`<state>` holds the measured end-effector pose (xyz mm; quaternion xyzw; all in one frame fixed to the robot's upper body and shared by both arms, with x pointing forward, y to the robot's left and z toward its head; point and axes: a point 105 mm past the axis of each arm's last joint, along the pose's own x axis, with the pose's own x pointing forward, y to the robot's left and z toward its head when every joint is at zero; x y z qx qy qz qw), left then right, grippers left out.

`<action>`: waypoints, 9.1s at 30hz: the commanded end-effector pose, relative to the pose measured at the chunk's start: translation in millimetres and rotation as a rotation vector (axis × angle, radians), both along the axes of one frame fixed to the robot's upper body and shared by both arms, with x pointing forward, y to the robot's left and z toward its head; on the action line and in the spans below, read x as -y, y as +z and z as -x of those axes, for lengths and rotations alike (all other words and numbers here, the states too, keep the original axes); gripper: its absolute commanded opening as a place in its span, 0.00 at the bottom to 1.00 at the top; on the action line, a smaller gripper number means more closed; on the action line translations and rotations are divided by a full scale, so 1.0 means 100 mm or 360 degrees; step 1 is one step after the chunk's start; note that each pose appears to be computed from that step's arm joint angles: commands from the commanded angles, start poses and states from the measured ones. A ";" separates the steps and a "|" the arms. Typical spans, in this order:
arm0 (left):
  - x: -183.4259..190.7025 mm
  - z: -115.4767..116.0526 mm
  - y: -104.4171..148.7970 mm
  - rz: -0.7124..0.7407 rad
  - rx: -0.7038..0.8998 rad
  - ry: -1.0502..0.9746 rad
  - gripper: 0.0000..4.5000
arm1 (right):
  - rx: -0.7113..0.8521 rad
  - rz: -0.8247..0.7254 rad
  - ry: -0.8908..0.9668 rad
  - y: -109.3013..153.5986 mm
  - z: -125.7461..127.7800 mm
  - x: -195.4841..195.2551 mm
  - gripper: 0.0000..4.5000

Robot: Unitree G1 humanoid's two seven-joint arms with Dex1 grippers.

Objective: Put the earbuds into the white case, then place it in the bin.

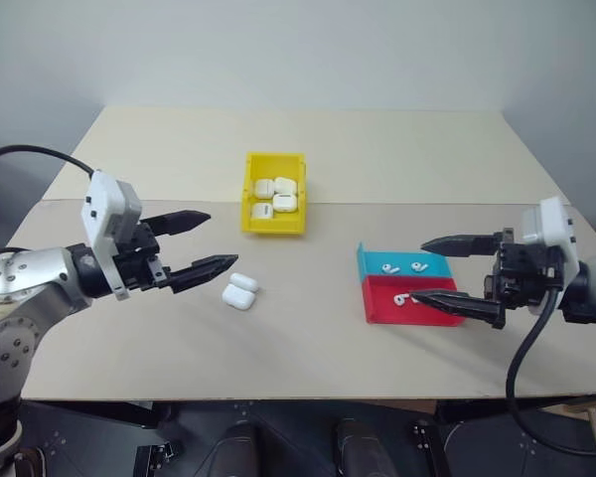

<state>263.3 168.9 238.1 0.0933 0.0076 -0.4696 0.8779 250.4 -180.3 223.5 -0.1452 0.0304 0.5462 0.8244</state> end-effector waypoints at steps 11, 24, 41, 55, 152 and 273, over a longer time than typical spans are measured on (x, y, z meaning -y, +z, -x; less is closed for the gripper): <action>0.01 -0.09 -0.02 -0.0128 -0.0067 0.0119 1.00 | 0.0101 -0.0011 0.0031 0.09 -0.01 -0.05 1.00; 0.07 -0.36 -0.24 -0.0468 -0.0756 0.0502 1.00 | 0.0100 -0.0026 0.0002 0.09 0.02 -0.07 1.00; 0.37 -0.50 -0.45 -0.0685 -0.0894 0.0583 1.00 | 0.0073 -0.0048 -0.0021 0.02 0.08 -0.11 1.00; 0.45 -0.48 -0.69 -0.1050 -0.1331 0.0604 1.00 | 0.0076 -0.0070 -0.0037 0.02 0.06 -0.12 1.00; 1.07 -0.04 -0.08 0.0383 0.0227 -0.1155 0.62 | 0.0016 0.1441 0.0234 -0.65 -0.46 -0.11 0.47; 1.15 -0.16 0.16 0.0460 0.0288 -0.1197 0.62 | 0.0450 -0.0317 -0.0039 0.78 -0.19 -0.57 0.80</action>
